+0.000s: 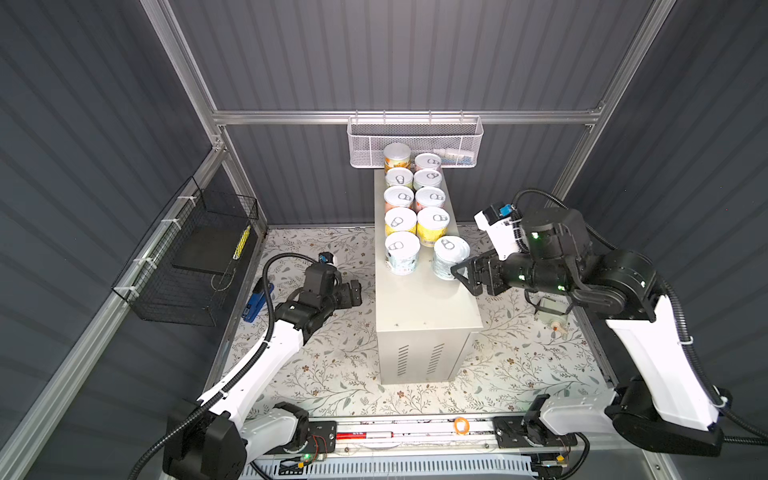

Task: Place and organize the canned foods onto the counter
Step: 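Set the can down beside the other pale blue can with the right gripper, then open the right gripper and withdraw it from the cabinet top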

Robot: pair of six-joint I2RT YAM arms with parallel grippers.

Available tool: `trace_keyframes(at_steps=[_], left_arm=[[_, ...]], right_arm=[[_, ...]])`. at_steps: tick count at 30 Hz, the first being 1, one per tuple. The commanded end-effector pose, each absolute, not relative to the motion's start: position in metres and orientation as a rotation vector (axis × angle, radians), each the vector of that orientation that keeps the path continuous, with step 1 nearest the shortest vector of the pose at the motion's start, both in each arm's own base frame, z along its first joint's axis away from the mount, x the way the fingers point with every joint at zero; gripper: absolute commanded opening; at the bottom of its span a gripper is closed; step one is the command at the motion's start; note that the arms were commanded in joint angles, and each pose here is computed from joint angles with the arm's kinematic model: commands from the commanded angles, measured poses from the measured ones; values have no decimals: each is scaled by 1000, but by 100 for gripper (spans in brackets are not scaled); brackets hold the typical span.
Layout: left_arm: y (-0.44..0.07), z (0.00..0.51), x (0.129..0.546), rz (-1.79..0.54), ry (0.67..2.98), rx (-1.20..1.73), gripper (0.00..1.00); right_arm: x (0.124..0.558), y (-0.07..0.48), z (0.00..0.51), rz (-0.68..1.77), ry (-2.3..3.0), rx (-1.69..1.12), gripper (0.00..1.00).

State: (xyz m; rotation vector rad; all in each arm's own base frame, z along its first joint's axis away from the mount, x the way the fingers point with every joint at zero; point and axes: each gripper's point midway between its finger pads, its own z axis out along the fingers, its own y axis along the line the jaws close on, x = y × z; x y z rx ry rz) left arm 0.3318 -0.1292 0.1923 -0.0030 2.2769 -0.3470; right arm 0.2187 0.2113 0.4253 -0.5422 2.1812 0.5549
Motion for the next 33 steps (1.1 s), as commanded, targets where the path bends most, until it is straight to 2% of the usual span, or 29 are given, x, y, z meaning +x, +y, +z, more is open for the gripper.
trace_keyframes(at_steps=[1, 12, 33], left_arm=[[-131, 208, 335, -368, 2249, 4, 96], [-129, 210, 334, -361, 2246, -1, 96], [-129, 206, 335, -355, 2256, -16, 96]], right_arm=[[217, 216, 416, 582, 2191, -532, 74], [228, 216, 403, 562, 2171, -481, 49], [237, 240, 399, 610, 2154, -553, 51]])
